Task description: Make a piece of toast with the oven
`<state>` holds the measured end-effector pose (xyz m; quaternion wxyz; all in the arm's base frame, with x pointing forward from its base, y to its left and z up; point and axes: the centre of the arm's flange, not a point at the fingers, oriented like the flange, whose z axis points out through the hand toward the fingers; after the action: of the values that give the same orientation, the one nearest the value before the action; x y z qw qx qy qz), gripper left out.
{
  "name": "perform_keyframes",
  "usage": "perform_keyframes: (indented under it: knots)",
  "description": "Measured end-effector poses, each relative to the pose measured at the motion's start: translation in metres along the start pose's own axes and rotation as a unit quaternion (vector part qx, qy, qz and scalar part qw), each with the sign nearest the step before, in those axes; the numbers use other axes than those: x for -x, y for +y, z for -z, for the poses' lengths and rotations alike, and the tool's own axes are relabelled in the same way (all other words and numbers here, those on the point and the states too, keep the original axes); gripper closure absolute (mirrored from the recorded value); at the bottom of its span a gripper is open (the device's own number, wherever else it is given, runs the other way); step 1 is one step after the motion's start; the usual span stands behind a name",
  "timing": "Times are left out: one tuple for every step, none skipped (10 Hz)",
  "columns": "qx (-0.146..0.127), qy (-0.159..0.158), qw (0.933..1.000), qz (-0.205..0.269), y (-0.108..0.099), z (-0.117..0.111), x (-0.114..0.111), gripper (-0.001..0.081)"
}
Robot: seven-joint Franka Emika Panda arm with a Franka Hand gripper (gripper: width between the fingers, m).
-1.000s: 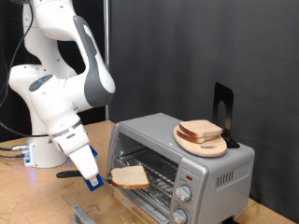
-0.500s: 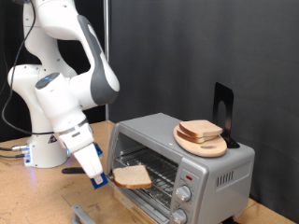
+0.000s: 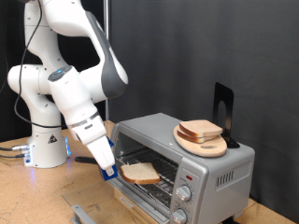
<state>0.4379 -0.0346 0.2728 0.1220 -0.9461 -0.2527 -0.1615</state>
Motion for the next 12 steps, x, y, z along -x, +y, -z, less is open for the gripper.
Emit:
perform_keyframes:
  knots:
    - [0.000, -0.001, 1.0000, 0.001, -0.002, 0.000, 0.000, 0.0443]
    - [-0.001, -0.001, 1.0000, 0.002, -0.003, -0.001, -0.001, 0.0443]
    - [-0.001, -0.002, 1.0000, 0.001, -0.003, -0.001, 0.000, 0.0443]
    - [-0.001, -0.003, 1.0000, -0.002, -0.003, -0.001, 0.000, 0.0443]
    - [-0.003, -0.007, 0.9999, -0.009, -0.002, -0.002, 0.003, 0.0443]
    - [-0.005, -0.013, 0.9998, -0.014, 0.001, -0.001, 0.006, 0.0443]
    - [-0.009, -0.024, 0.9994, -0.022, 0.007, 0.000, 0.013, 0.0443]
    - [-0.011, -0.035, 0.9989, -0.031, 0.015, 0.003, 0.020, 0.0443]
    - [-0.012, -0.046, 0.9981, -0.040, 0.022, 0.006, 0.027, 0.0443]
    - [-0.010, -0.054, 0.9974, -0.047, 0.029, 0.009, 0.033, 0.0443]
    - [-0.011, -0.059, 0.9968, -0.053, 0.035, 0.012, 0.038, 0.0443]
    - [-0.012, -0.062, 0.9964, -0.057, 0.040, 0.014, 0.043, 0.0443]
